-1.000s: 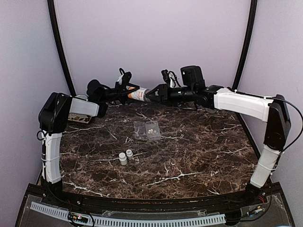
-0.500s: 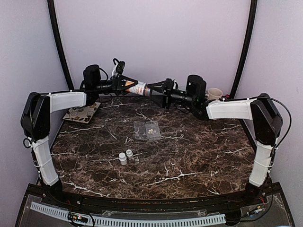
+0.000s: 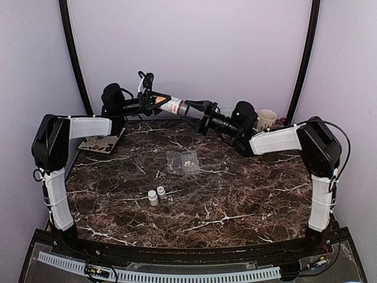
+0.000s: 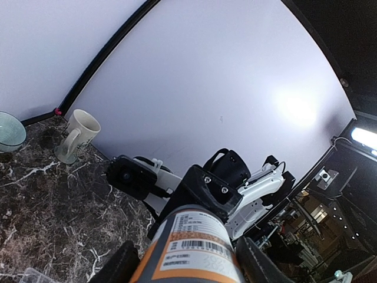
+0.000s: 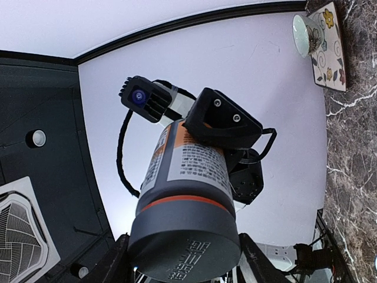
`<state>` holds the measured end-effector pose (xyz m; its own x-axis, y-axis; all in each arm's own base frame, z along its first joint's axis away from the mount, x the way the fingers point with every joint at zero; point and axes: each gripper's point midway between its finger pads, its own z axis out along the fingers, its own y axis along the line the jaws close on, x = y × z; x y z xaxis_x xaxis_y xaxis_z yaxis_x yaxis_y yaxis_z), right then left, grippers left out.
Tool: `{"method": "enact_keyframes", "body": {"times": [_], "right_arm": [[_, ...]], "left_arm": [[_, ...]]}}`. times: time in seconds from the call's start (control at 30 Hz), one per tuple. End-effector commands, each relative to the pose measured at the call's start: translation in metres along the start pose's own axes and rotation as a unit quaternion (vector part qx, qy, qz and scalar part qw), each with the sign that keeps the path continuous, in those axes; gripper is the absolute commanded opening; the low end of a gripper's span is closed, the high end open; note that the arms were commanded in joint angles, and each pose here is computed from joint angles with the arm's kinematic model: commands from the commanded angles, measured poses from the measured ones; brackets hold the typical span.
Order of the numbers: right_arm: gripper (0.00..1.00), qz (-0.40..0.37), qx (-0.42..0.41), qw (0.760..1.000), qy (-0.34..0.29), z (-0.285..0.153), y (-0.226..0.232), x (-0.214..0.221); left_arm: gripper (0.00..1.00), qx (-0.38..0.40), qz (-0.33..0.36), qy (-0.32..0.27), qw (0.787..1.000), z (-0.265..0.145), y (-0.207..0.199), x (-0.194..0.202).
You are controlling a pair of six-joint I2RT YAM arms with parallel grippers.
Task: Sort the pills into containers
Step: Close the lid of the pill bottle on the pill bottle.
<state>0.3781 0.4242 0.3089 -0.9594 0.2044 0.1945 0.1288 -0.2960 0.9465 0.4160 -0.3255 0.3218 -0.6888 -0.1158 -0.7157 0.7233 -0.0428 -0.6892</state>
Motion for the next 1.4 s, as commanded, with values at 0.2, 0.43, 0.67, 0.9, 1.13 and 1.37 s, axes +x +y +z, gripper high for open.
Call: {"method": "enact_keyframes", "body": {"times": [0.2,0.43,0.67,0.9,1.13,1.37], "right_arm": [[0.59,-0.063,-0.089,0.994,0.016,0.01,0.066,0.026],[0.63,-0.118,-0.028,0.993,-0.003,0.008,0.056,0.015],[0.65,-0.144,-0.004,0.989,-0.017,0.003,0.057,0.012],[0.67,-0.16,0.011,0.987,-0.029,-0.002,0.057,0.008],[0.67,-0.179,0.03,0.982,-0.044,-0.009,0.054,0.002],[0.68,-0.205,0.059,0.975,-0.057,-0.014,0.05,-0.001]], "left_arm": [[0.0,0.102,-0.054,0.148,0.982,0.034,-0.037,0.076],[0.0,0.111,-0.065,0.154,0.98,0.034,-0.037,0.078],[0.0,0.111,-0.072,0.15,0.98,0.036,-0.033,0.075],[0.0,0.106,-0.082,0.14,0.981,0.034,-0.027,0.07],[0.0,0.098,-0.096,0.119,0.983,0.028,-0.018,0.062],[0.0,0.091,-0.107,0.104,0.985,0.024,-0.012,0.059]]}}
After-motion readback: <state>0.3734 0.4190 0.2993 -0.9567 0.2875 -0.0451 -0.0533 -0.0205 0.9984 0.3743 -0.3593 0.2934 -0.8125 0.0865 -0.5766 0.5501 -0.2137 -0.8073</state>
